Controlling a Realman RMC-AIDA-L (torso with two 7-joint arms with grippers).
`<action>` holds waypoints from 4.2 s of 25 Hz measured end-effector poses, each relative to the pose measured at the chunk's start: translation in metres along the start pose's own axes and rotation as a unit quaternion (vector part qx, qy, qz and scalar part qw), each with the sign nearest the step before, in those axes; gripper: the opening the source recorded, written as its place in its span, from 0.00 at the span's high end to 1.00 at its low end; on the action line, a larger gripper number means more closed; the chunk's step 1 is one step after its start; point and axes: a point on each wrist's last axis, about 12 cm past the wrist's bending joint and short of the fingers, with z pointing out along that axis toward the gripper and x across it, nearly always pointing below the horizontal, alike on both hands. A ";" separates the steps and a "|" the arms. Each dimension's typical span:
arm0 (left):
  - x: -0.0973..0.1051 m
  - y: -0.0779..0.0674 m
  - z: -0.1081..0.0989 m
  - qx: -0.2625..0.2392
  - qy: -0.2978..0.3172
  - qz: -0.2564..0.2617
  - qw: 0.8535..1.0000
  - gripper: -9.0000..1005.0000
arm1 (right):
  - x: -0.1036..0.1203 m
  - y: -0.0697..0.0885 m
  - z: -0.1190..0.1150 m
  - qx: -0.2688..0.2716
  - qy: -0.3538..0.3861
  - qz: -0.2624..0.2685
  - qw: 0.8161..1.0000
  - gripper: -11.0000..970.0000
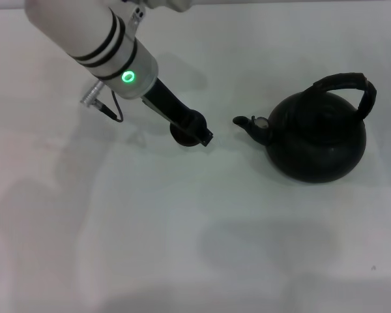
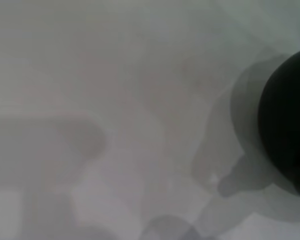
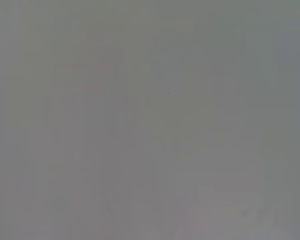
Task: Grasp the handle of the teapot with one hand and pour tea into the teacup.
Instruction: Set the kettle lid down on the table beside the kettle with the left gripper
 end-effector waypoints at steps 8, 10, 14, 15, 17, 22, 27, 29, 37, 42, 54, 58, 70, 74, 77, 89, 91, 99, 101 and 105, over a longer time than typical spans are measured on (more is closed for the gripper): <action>0.002 -0.005 0.016 0.009 -0.016 -0.006 1.000 0.29 | 0.001 0.002 0.000 -0.001 0.001 0.003 1.000 0.19; 0.004 -0.006 0.019 0.008 -0.015 -0.005 1.000 0.29 | 0.001 0.002 0.000 -0.001 0.002 0.003 1.000 0.19; 0.004 -0.006 0.022 0.007 -0.017 -0.006 1.000 0.29 | 0.001 0.002 0.000 -0.001 0.002 0.004 1.000 0.19; 0.004 -0.006 0.022 0.008 -0.018 -0.006 1.000 0.29 | 0.001 0.002 0.000 -0.001 0.003 0.004 1.000 0.19; 0.004 -0.006 0.022 0.009 -0.020 -0.008 1.000 0.29 | 0.001 0.003 -0.001 -0.001 0.003 0.004 1.000 0.19; 0.007 -0.005 0.024 0.009 -0.019 -0.012 1.000 0.29 | 0.002 0.003 -0.001 -0.001 0.003 0.005 1.000 0.19; 0.009 -0.004 0.026 0.005 -0.012 -0.013 1.000 0.29 | 0.002 0.003 0.000 -0.002 0.003 0.005 1.000 0.19; 0.009 -0.004 0.027 0.003 -0.009 -0.011 1.000 0.29 | 0.001 0.003 0.000 -0.002 0.003 0.005 1.000 0.19; 0.009 -0.005 0.028 0.001 -0.008 -0.008 1.000 0.29 | 0.001 0.003 0.000 -0.002 0.003 0.005 1.000 0.19; 0.009 -0.005 0.028 0.001 -0.009 -0.008 1.000 0.29 | 0.001 0.003 0.000 -0.002 0.003 0.005 1.000 0.19; 0.010 -0.005 0.028 0.001 -0.006 -0.011 1.000 0.29 | 0.001 0.004 0.000 -0.005 0.003 0.003 1.000 0.19; 0.011 -0.004 0.029 0.000 -0.002 -0.013 1.000 0.29 | 0.001 0.004 0.000 -0.006 0.003 0.003 1.000 0.19; 0.012 -0.004 0.029 0.000 -0.001 -0.011 1.000 0.29 | 0.001 0.004 0.000 -0.006 0.002 0.002 1.000 0.19; 0.012 -0.004 0.028 0.000 -0.001 -0.010 1.000 0.26 | 0.001 0.004 0.000 -0.006 0.003 0.003 1.000 0.19; 0.011 -0.004 0.027 0.000 0.000 -0.007 1.000 0.23 | 0.001 0.004 0.000 -0.006 0.003 0.003 1.000 0.19; 0.014 -0.005 0.023 0.009 0.014 -0.003 1.000 0.13 | 0.001 0.004 0.000 -0.006 0.003 0.003 1.000 0.19; 0.015 -0.005 0.023 0.008 0.018 -0.001 1.000 0.13 | 0.001 0.004 0.000 -0.006 0.003 0.003 1.000 0.19; 0.020 -0.006 0.021 0.013 0.039 0.000 0.999 0.13 | 0.002 0.003 -0.002 -0.004 0.005 0.003 1.000 0.19; 0.022 -0.008 0.019 0.018 0.042 0.003 0.999 0.13 | 0.003 0.003 -0.002 -0.003 0.005 0.003 1.000 0.19; 0.027 -0.012 0.004 0.036 0.015 0.011 0.999 0.13 | 0.003 0.002 -0.003 -0.003 0.005 0.003 1.000 0.19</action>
